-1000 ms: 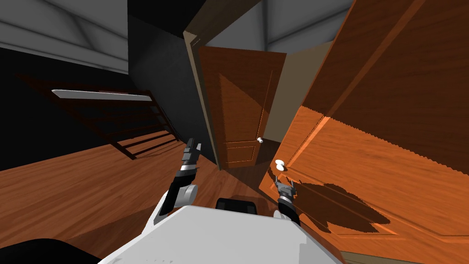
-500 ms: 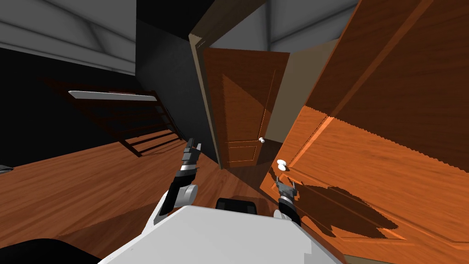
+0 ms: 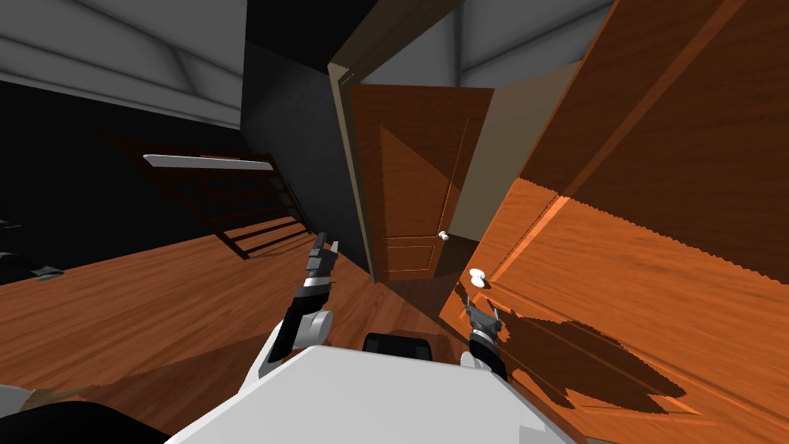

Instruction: Push the door open

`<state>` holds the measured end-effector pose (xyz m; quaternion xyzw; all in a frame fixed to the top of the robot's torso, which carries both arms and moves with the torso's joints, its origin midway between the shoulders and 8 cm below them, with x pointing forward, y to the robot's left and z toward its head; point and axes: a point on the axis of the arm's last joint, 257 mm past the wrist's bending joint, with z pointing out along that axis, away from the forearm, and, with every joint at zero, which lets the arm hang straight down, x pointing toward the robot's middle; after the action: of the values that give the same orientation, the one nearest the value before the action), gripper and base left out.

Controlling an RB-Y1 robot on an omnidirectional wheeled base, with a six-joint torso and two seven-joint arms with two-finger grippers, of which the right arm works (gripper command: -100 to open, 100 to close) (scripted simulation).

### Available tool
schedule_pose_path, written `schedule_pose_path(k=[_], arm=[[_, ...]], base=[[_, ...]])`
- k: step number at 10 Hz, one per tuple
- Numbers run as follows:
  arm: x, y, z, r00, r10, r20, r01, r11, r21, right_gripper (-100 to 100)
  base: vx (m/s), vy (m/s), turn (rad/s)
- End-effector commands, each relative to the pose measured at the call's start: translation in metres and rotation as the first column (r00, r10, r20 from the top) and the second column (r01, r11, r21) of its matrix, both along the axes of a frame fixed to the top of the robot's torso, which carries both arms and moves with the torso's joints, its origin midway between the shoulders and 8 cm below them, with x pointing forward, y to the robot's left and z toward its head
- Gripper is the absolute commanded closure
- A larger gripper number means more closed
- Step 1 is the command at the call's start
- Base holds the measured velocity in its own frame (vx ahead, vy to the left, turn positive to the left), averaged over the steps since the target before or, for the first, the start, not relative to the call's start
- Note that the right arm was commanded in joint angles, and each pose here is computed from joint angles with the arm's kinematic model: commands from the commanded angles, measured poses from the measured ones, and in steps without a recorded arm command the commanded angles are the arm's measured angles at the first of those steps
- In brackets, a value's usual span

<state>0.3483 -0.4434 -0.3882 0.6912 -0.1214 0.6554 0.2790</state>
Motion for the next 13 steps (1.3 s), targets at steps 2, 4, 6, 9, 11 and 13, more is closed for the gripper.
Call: schedule_pose_path(k=[2, 4, 6, 9, 11, 13], arm=[[-0.001, -0.003, -0.001, 0.9993, -0.011, 0.034, 0.009, 0.998, 0.061, -100], [-0.001, -0.005, -0.002, 0.9978, -0.023, 0.062, 0.016, 0.994, 0.11, -100], [-0.002, -0.008, -0.003, 0.9956, -0.035, 0.087, 0.021, 0.988, 0.155, -100], [-0.002, -0.009, -0.003, 0.9939, -0.042, 0.102, 0.023, 0.983, 0.181, -100], [-0.002, -0.012, -0.003, 0.9934, -0.048, 0.104, 0.028, 0.982, 0.185, -100], [-0.002, -0.014, -0.003, 0.9931, -0.053, 0.105, 0.033, 0.982, 0.185, -100]], base=[[-0.028, 0.02, 0.04], [-0.02, 0.011, 0.041], [-0.025, 0.013, 0.037], [-0.018, 0.014, 0.026], [0.142, -0.096, 0.024], [0.142, -0.114, 0.026]])
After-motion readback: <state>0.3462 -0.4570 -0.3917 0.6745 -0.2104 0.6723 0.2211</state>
